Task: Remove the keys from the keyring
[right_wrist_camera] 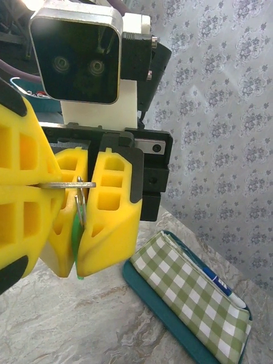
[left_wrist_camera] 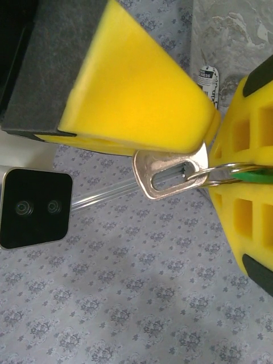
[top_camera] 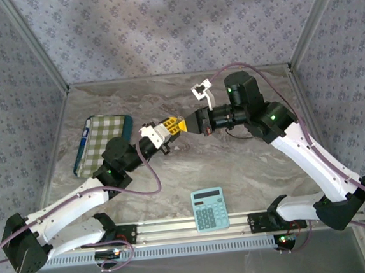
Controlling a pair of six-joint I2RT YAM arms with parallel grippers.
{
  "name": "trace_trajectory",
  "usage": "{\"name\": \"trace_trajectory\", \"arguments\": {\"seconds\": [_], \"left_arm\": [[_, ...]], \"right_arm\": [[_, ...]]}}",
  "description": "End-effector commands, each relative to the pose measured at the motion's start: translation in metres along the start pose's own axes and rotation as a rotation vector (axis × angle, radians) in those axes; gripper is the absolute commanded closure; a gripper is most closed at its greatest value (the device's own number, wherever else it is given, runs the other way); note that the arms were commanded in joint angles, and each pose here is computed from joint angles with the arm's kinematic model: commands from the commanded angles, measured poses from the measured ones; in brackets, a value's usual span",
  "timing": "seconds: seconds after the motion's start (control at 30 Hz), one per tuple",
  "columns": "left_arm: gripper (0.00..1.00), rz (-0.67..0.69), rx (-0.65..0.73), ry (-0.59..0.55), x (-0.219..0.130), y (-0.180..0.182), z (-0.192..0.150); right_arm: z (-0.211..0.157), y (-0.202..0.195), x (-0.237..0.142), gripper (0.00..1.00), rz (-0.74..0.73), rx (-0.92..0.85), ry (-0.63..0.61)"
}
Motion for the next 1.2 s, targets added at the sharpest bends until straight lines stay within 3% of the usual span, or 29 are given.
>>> {"name": "trace_trajectory", "arguments": {"seconds": [0.0,0.43,0.97,1.17], "left_arm": [[0.91,0.044,0.002,-0.054,0.000,0.011,0.018],[0.81,0.055,-0.005,-0.048,0.004,0.014,0.017],[0.83,0.054,0.006,-0.106,0.006,0.017,0.029],[0.97,0.041,0.006,-0.105,0.007,0.015,0.028]], "right_arm": [[-0.001,0.009,-0.011,1.00,0.029,-0.004,-0.018],[0.002,0.010,-0.012,1.00,0.047,-0.002,-0.038],[-0.001,0.009,-0.012,1.00,0.049,0.004,-0.033],[-0.002,0.009,-0.014,1.00,0.053,0.006,-0.035]]}}
Point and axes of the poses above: each hand's point on the last joint's axis, 136 mm out from that joint toward the fingers, its own x axis out along the fingers, its own y axis along the line the jaws close on, z = x × y, the point moved 5 cm from there along -x, back along the fingers, and after that the axes turned 10 degrees about x, right-handed, at the moved point
